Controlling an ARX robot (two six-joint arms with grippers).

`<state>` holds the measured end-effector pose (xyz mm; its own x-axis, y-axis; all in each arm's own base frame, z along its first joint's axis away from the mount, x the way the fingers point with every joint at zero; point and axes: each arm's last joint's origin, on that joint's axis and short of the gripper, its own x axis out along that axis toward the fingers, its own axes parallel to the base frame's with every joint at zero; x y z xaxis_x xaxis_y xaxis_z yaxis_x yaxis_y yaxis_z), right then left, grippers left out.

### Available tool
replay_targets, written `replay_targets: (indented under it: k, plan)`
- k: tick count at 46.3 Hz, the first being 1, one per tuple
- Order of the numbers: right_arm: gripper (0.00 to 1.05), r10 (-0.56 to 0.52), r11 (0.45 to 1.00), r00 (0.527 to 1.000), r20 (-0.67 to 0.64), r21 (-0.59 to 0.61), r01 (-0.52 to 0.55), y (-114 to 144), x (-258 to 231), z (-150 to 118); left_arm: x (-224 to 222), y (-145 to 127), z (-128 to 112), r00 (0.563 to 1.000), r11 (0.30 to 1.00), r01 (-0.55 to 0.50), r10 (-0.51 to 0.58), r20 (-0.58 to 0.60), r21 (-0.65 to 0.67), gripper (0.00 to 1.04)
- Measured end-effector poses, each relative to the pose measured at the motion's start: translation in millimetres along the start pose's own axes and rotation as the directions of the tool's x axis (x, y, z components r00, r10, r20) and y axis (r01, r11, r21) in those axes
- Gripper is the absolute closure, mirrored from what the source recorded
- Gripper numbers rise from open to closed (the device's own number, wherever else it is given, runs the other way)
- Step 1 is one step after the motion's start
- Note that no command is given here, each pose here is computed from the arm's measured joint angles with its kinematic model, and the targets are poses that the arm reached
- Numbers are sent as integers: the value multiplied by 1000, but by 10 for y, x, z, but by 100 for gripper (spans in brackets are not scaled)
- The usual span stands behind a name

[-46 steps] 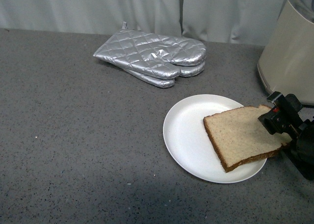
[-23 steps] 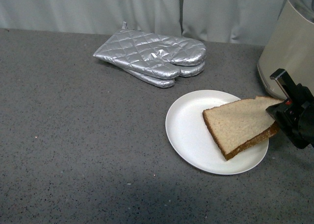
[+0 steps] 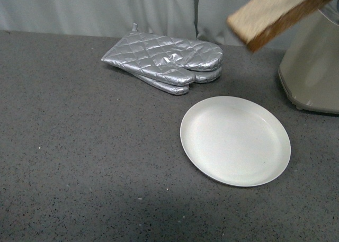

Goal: Put bread into toaster

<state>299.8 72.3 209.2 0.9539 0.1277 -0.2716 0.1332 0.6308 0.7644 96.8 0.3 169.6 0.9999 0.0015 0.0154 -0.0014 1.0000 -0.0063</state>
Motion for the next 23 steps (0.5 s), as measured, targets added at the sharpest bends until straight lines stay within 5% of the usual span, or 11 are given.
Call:
replay_targets:
  k: [10, 23]
  plan:
    - [102, -203, 976, 902, 380, 3, 218, -15, -120, 790, 0, 0, 0, 1000, 1000, 0, 0, 0, 0, 7]
    - [102, -390, 875, 714, 582, -8, 484, -242, 30, 1222, 0, 0, 0, 1000, 1000, 0, 0, 0, 0, 7]
